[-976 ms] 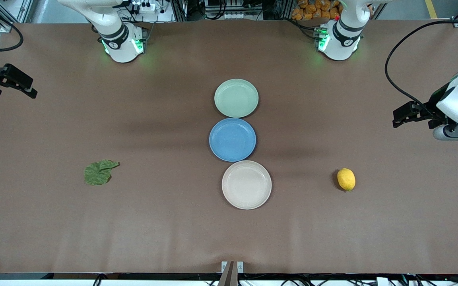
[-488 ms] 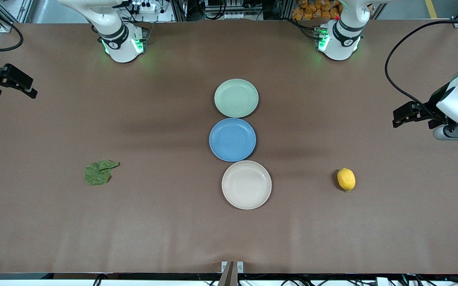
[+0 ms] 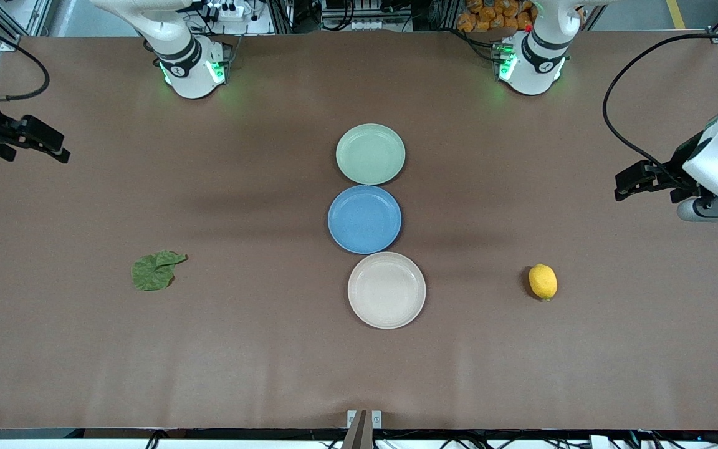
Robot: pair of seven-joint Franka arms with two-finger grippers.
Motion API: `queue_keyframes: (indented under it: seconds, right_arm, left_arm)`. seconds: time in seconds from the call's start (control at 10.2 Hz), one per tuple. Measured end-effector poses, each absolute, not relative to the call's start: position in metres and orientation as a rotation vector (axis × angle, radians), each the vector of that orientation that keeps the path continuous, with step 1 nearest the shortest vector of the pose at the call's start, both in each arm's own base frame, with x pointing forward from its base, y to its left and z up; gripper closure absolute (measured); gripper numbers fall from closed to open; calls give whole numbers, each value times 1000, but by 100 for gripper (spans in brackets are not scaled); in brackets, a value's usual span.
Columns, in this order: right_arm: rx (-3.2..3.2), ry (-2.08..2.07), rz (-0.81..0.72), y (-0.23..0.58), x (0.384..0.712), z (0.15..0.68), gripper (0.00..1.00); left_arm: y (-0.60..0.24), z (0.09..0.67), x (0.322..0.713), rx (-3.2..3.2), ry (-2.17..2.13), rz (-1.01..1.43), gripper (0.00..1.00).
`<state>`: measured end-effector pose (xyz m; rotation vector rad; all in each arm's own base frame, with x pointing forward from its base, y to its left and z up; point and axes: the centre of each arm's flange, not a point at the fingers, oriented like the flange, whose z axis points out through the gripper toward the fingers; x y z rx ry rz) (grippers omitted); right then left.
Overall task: Place lemon and lettuce in plates
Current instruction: 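Reach the right gripper to the lettuce while the left gripper reaches the lemon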
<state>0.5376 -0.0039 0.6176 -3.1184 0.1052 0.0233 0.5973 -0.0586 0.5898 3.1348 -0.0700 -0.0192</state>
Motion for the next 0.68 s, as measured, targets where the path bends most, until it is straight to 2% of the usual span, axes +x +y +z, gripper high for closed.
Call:
queue_keyframes:
  seconds: [0.29, 0.68]
  right_arm:
    - [-3119, 113, 66, -6, 547, 573, 0]
    - [-3117, 123, 204, -9, 569, 511, 0]
  left_arm:
    - [-55, 570, 610, 3132, -60, -28, 0]
    - [-34, 531, 634, 3125, -4, -28, 0]
